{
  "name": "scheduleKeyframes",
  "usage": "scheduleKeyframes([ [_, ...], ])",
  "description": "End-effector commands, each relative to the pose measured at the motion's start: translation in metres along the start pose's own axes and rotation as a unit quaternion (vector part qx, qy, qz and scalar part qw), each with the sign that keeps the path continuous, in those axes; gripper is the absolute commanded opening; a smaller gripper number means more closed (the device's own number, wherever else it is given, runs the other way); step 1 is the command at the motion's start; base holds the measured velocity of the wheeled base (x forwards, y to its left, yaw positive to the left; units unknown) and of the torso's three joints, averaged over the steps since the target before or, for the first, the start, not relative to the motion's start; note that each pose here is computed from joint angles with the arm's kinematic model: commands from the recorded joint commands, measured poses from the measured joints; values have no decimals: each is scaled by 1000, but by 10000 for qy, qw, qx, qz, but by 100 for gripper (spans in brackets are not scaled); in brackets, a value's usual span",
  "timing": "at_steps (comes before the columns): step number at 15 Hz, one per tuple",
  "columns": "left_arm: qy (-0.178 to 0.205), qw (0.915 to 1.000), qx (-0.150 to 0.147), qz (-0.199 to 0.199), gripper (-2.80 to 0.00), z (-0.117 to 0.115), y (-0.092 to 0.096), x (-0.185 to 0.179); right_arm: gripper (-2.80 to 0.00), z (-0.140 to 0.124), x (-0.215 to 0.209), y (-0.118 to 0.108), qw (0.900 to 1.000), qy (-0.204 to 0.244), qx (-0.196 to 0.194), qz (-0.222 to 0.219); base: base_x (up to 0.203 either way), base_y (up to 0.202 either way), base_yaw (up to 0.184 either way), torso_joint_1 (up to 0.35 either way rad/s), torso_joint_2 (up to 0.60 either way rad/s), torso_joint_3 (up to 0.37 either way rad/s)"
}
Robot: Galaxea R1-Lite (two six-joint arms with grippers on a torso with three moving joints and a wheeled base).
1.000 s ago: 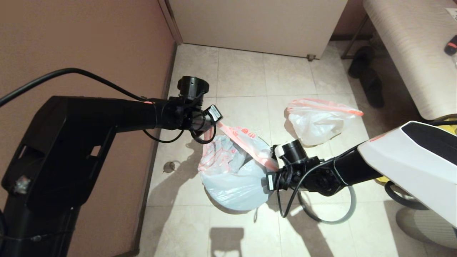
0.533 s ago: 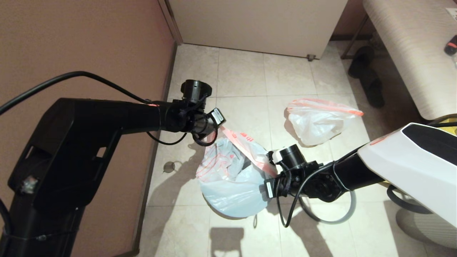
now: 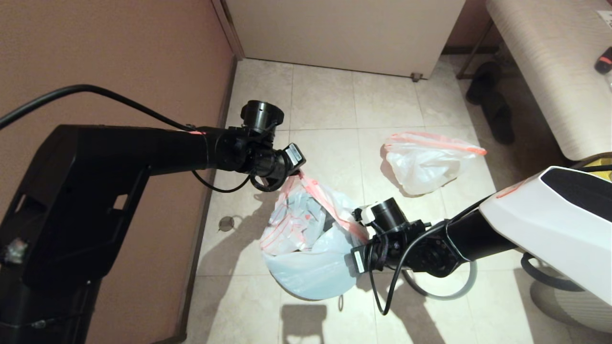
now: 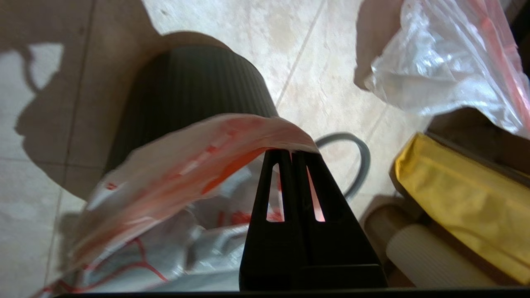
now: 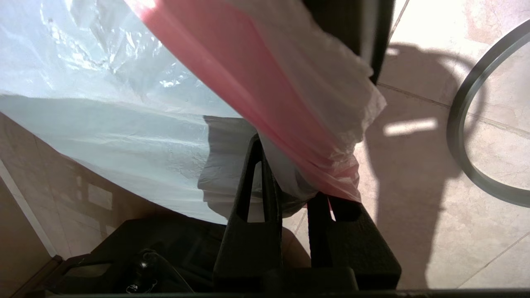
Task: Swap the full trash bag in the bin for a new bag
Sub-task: Put the new garbage bag on the trash can
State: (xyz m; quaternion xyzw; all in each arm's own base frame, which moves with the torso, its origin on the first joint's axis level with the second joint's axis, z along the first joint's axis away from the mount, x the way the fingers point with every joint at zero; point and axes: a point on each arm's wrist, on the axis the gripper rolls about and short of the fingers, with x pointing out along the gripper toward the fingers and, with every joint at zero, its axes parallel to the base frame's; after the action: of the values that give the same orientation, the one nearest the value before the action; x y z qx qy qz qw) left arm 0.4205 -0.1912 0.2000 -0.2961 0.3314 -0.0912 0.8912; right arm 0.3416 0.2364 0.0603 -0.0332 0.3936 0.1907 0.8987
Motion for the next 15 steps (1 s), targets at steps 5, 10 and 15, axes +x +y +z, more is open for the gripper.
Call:
scheduleKeyframes([
  [5,761,9965,107,-337,-280,-3,-5,-17,-280,5,-7,-1,9999,-118,34,6,0,0,0,0,0,0],
  [10,853,9955,360,-220,-280,1,-7,-42,-280,9,-2,-8,9997,-180,150,-47,0,0,0,0,0,0],
  [15,1316,9760,1296,1155,-280,0,25,-57,-280,14,7,-20,9988,-223,409,-138,0,0,0,0,0,0],
])
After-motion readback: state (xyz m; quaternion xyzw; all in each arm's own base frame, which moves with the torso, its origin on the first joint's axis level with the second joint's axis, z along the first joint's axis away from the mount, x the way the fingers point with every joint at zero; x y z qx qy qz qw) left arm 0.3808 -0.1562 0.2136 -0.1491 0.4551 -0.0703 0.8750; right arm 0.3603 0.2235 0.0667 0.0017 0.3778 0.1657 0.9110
